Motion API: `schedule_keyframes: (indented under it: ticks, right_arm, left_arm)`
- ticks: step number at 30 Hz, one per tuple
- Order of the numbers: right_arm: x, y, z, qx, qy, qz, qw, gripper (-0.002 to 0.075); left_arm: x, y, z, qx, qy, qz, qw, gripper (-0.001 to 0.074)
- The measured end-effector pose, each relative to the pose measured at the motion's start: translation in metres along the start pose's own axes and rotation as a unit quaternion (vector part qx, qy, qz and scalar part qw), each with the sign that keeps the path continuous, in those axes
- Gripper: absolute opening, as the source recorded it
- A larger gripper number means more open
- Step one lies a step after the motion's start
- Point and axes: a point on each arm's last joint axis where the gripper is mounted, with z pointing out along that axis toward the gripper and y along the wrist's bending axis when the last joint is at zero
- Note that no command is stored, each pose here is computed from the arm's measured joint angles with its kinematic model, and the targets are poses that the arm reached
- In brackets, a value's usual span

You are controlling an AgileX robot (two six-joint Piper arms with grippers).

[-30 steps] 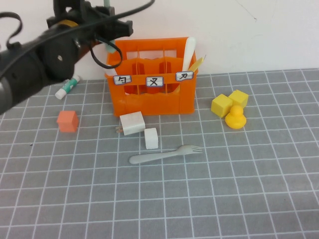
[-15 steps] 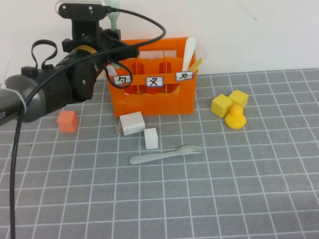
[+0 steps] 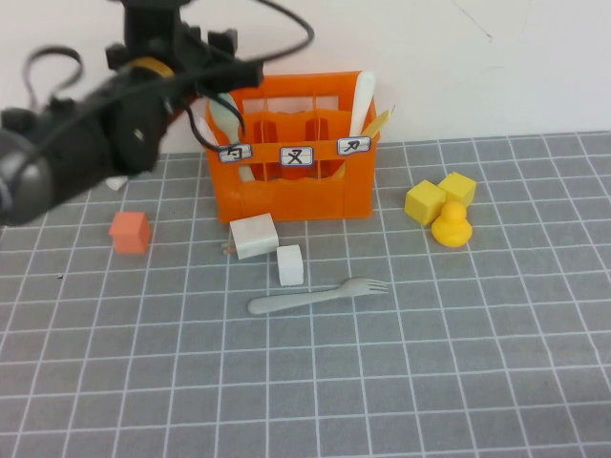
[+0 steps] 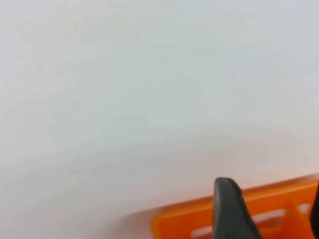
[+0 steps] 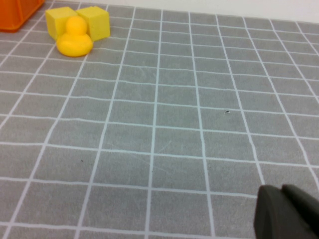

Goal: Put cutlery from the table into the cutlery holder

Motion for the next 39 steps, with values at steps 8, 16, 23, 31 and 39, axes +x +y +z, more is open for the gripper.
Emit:
schedule_keyframes:
  ticks: [8, 16, 23, 31, 39]
  right_arm:
    - [0.000, 0.000, 0.000, 0.000, 0.001, 0.000, 1.000, -0.0003]
    - [0.000, 0.000, 0.000, 0.000, 0.001, 0.000, 1.000, -0.0003]
    - [0.000, 0.000, 0.000, 0.000, 0.001, 0.000, 1.000, -0.0003]
    - [0.000, 0.000, 0.000, 0.000, 0.001, 0.000, 1.000, -0.0003]
    - [0.000, 0.000, 0.000, 0.000, 0.001, 0.000, 1.000, -0.0003]
  left_arm:
    - [-0.060, -0.008, -0.059, 0.031, 0.008, 0.008, 0.999, 0.0050]
    - [-0.078, -0.009, -0.130, 0.052, 0.036, 0.064, 0.996, 0.0002]
    - [-0.039, 0.000, -0.197, 0.047, 0.041, 0.057, 0.996, 0.0000]
    - [-0.007, 0.007, -0.267, 0.050, 0.023, 0.051, 0.997, 0.0000]
    - [0.012, 0.008, -0.319, 0.075, 0.041, 0.047, 0.995, -0.0001]
